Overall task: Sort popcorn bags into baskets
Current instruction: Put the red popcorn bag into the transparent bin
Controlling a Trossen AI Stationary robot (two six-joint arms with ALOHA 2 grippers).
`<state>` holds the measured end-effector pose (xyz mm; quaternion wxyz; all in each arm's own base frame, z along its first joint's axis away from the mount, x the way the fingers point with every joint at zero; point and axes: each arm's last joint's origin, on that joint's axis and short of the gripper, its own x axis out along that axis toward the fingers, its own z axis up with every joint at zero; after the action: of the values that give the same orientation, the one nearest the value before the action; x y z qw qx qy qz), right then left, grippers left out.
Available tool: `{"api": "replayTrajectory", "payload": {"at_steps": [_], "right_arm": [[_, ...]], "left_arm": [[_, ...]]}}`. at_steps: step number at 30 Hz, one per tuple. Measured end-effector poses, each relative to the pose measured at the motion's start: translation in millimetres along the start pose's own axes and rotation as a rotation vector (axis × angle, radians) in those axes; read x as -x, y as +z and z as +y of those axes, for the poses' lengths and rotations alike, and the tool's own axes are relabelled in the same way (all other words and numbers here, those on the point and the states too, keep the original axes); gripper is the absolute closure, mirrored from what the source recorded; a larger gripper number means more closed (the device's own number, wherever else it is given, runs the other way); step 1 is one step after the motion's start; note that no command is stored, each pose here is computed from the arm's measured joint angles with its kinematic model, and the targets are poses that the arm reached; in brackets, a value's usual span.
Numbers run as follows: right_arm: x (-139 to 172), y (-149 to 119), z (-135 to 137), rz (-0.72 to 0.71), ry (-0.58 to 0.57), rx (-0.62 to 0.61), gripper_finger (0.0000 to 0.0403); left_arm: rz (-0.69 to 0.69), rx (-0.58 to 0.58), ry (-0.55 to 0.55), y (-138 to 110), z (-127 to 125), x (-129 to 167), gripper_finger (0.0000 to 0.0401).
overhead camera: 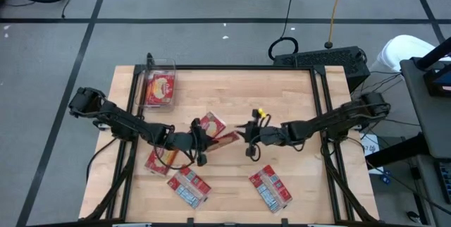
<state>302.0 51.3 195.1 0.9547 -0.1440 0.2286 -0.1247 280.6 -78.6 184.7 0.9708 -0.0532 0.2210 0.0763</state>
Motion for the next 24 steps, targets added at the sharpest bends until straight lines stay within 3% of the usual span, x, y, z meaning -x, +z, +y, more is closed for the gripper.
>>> {"api": "replayTrajectory", "payload": {"at_steps": [5, 10, 15, 19, 24], "right_arm": [[32, 6, -16, 0.074, -0.123, -0.047, 0.0281], [59, 4, -27, 0.088, -0.151, -0.158, 0.0243], [72, -25, -30, 0.023, -0.141, -0.296, 0.0226], [76, -50, -30, -0.115, -0.101, -0.401, 0.0219], [75, -63, -37, -0.228, -0.124, -0.438, 0.0213]], "left_arm": [[-0.138, 0.011, 0.02, 18, 4, 3, 0.0383], [-0.276, 0.003, 0.044, 35, 8, 8, 0.038], [-0.391, -0.012, 0.055, 47, 12, 10, 0.0384], [-0.463, 0.003, 0.081, 56, 21, 10, 0.0384], [-0.584, 0.057, 0.116, 70, 37, 12, 0.038]]}}
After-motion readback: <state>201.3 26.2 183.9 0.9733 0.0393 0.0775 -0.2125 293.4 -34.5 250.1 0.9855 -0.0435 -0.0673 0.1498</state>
